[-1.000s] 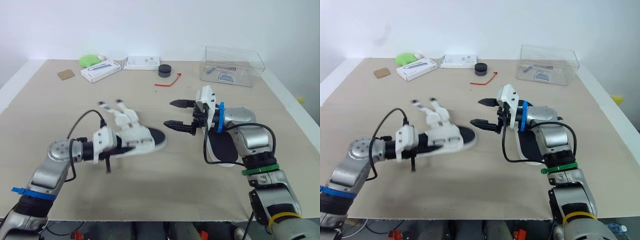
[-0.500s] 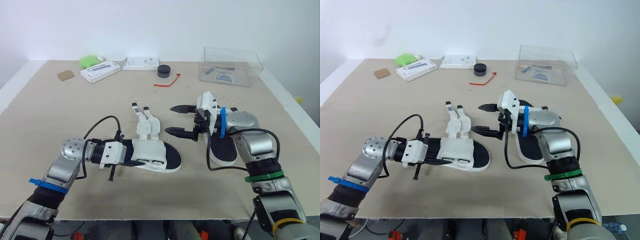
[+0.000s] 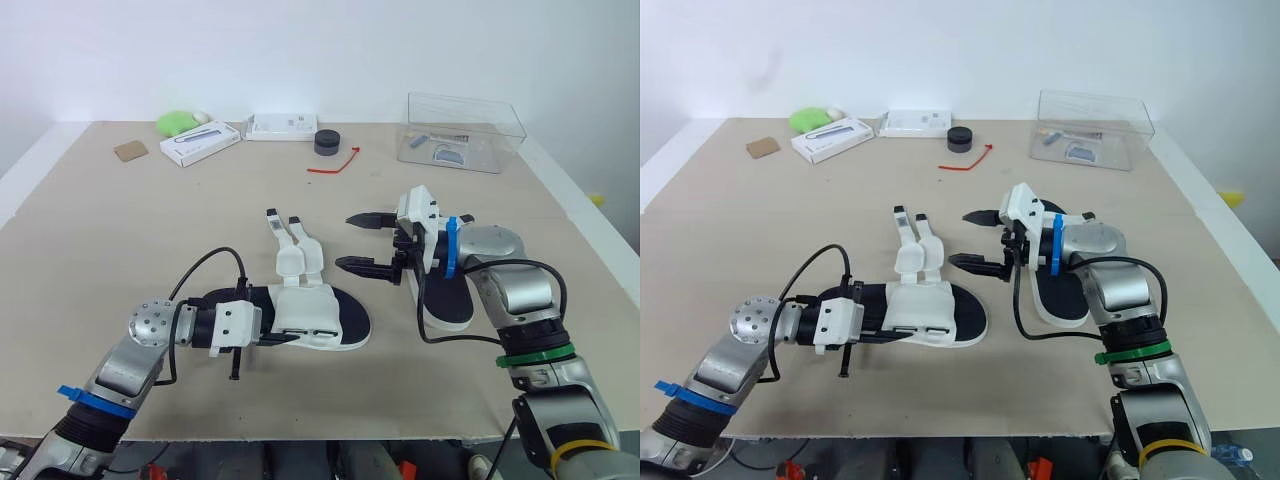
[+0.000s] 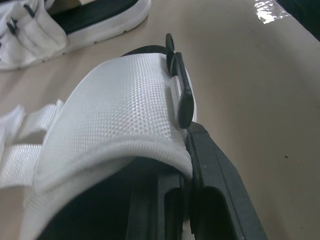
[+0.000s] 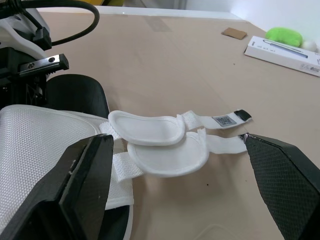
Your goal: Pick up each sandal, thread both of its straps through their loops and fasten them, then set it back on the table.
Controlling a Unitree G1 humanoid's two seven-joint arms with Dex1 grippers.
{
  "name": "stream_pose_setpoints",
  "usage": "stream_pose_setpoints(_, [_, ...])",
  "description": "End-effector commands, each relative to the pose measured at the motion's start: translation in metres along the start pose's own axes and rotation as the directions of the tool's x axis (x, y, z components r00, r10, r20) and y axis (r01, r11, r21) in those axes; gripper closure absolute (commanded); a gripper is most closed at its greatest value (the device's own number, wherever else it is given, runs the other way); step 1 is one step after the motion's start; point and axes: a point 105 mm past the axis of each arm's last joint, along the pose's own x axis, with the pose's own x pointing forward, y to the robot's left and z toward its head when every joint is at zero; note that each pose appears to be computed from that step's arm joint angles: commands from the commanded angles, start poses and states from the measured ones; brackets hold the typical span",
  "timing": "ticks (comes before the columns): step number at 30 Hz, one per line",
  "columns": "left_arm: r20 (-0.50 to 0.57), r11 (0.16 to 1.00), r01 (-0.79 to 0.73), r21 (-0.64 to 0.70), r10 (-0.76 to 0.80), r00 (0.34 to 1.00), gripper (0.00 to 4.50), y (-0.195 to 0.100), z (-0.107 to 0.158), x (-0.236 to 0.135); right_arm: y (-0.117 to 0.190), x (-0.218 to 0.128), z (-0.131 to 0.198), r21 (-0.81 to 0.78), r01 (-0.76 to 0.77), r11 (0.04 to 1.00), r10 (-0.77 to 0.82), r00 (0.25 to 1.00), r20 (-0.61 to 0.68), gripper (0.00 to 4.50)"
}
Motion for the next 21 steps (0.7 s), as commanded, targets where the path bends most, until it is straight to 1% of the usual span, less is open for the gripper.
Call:
stream_pose_setpoints(1, [0.008, 0.999, -0.045, 0.024, 0.044, 0.999, 4.39, 0.007, 0.010, -0.004, -0.006, -0.007, 0.013, -0.028, 0.026, 0.999, -0.025, 0.999, 0.034, 0.00])
stream_pose_setpoints(4, [0.001, 0.998, -0.063, 0.014, 0.063, 0.998, 4.39, 0.008, 0.010, -0.003, -0.007, -0.008, 0.010, -0.027, 0.029, 0.999, -0.029, 0.999, 0.023, 0.00])
stream_pose_setpoints(8, [-0.006, 0.993, -0.115, -0.002, 0.115, 0.993, 4.39, 0.014, 0.011, -0.003, -0.010, -0.023, 0.003, 0.023, 0.059, 0.998, -0.059, 0.998, -0.006, 0.00])
stream_pose_setpoints(10, [-0.007, 0.993, -0.119, -0.007, 0.119, 0.993, 4.39, 0.014, 0.011, -0.004, -0.010, -0.026, 0.002, 0.023, 0.072, 0.997, -0.072, 0.997, -0.009, 0.00])
stream_pose_setpoints(14, [0.000, 0.993, -0.107, -0.044, 0.107, 0.994, 4.39, 0.011, 0.011, -0.003, -0.009, -0.029, -0.003, 0.020, 0.090, 0.996, -0.090, 0.996, -0.020, 0.00])
stream_pose_setpoints(18, [0.003, 0.998, -0.033, -0.058, 0.033, 0.999, 4.39, 0.002, 0.012, -0.001, -0.007, -0.026, -0.004, 0.010, 0.082, 0.997, -0.082, 0.996, -0.022, 0.00])
stream_pose_setpoints(19, [0.008, 0.998, -0.021, -0.067, 0.022, 1.000, 3.83, 0.001, 0.014, -0.001, -0.006, -0.025, -0.004, 0.010, 0.078, 0.997, -0.078, 0.997, -0.022, 0.00])
stream_pose_setpoints(20, [0.016, 0.998, -0.013, -0.068, 0.014, 1.000, 3.82, 0.001, 0.016, -0.003, -0.004, -0.024, -0.005, 0.009, 0.069, 0.998, -0.069, 0.997, -0.025, 0.00])
stream_pose_setpoints(21, [0.022, 0.998, -0.008, -0.068, 0.009, 1.000, 3.71, 0.002, 0.018, -0.004, -0.003, -0.024, -0.006, 0.007, 0.061, 0.998, -0.060, 0.998, -0.030, 0.00])
